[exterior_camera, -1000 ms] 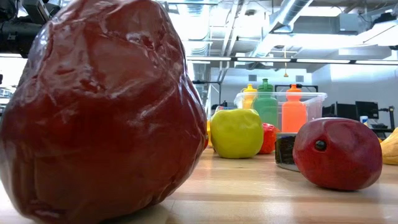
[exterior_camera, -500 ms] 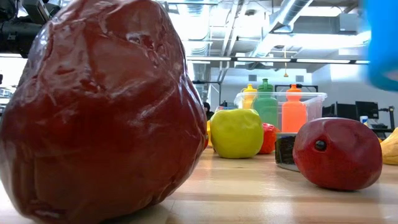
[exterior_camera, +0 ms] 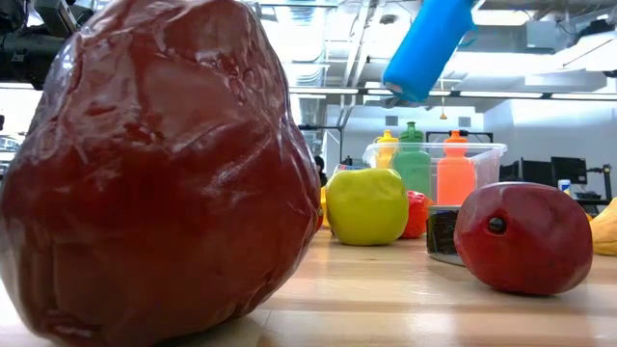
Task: Pick & Place Food Item
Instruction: Put the blue tumbler into the top transparent bin
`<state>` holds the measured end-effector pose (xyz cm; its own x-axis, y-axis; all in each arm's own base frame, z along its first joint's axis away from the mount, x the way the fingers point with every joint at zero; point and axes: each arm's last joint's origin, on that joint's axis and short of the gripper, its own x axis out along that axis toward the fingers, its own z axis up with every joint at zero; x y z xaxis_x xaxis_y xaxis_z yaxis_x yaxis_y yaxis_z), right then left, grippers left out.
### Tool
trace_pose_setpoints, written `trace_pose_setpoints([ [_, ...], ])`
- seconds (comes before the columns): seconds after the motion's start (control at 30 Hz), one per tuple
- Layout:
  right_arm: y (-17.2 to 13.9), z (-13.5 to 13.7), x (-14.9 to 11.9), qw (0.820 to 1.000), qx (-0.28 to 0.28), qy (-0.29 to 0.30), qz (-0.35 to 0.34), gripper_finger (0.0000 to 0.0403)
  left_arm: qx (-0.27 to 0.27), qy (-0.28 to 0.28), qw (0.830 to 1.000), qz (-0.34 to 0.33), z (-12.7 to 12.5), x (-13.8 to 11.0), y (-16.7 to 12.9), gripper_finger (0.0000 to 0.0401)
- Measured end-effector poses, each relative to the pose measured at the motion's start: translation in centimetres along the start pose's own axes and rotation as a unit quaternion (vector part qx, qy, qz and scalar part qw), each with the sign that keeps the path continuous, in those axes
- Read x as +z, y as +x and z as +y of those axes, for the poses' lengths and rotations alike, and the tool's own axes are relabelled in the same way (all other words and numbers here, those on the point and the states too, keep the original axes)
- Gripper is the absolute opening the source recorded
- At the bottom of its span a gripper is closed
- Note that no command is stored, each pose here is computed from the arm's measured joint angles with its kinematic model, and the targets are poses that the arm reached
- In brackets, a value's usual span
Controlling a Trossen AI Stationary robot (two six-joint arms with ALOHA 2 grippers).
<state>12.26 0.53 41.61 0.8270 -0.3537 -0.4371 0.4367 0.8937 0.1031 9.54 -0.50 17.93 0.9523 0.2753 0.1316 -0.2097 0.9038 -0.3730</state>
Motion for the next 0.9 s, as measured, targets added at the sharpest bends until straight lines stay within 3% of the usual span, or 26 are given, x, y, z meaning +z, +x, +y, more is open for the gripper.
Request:
trace_pose_setpoints([
  [0.27, -0.4, -3.2, 3.1, 0.989, -0.144, 0.042, 0.020, 0.0065, 0.000, 0.000, 1.000, 0.000, 0.0, 0.0, 0.0, 0.0000],
  [0.6, 2.7, -6.9, 5.2, 0.948, -0.291, 0.091, 0.088, 0.0065, 0.000, 0.000, 1.000, 0.000, 0.0, 0.0, 0.0, 0.0000],
  [0.77, 5.4, -9.0, 5.4, 0.932, -0.320, 0.099, 0.138, 0.0065, 0.000, 0.000, 1.000, 0.000, 0.0, 0.0, 0.0, 0.0000],
  [0.9, 7.4, -10.0, 5.4, 0.936, -0.287, 0.114, 0.171, 0.0065, 0.000, 0.000, 1.000, 0.000, 0.0, 0.0, 0.0, 0.0000],
])
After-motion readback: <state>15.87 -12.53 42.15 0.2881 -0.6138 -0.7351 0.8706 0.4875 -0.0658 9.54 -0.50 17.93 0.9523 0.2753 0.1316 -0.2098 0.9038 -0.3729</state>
